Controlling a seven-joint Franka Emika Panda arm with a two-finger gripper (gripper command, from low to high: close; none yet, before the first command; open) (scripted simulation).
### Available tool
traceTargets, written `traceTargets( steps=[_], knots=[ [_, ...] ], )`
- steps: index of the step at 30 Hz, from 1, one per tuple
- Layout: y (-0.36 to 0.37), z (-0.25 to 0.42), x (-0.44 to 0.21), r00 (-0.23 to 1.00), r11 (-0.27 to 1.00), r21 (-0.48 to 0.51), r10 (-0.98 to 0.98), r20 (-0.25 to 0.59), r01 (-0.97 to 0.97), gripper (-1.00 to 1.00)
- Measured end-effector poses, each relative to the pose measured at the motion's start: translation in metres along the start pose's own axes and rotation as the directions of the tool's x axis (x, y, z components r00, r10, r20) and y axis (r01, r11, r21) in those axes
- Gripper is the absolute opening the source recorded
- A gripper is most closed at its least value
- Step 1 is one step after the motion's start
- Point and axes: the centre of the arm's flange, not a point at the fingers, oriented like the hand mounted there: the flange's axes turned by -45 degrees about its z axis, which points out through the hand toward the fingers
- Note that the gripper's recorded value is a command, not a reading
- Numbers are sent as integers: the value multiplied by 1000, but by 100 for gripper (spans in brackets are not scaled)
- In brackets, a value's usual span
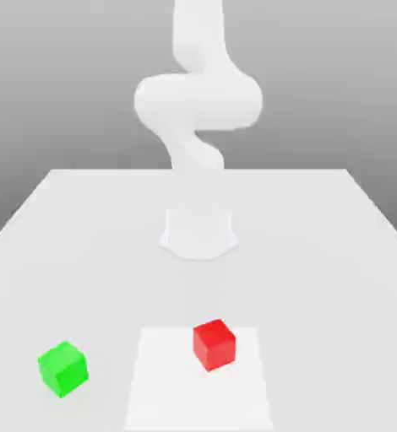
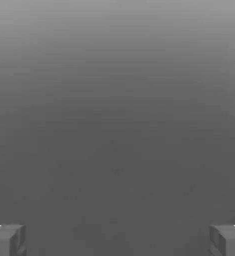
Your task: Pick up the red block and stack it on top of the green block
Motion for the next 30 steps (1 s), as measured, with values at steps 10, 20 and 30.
traceTargets(
  steps=[10, 20, 30],
  knots=[
    [-11, 227, -119, 914, 974, 158, -206, 348, 160, 0],
    [-22, 341, -303, 679, 902, 270, -432, 593, 338, 0],
    [-20, 384, -346, 672, 900, 274, -436, 599, 340, -100]
  ],
)
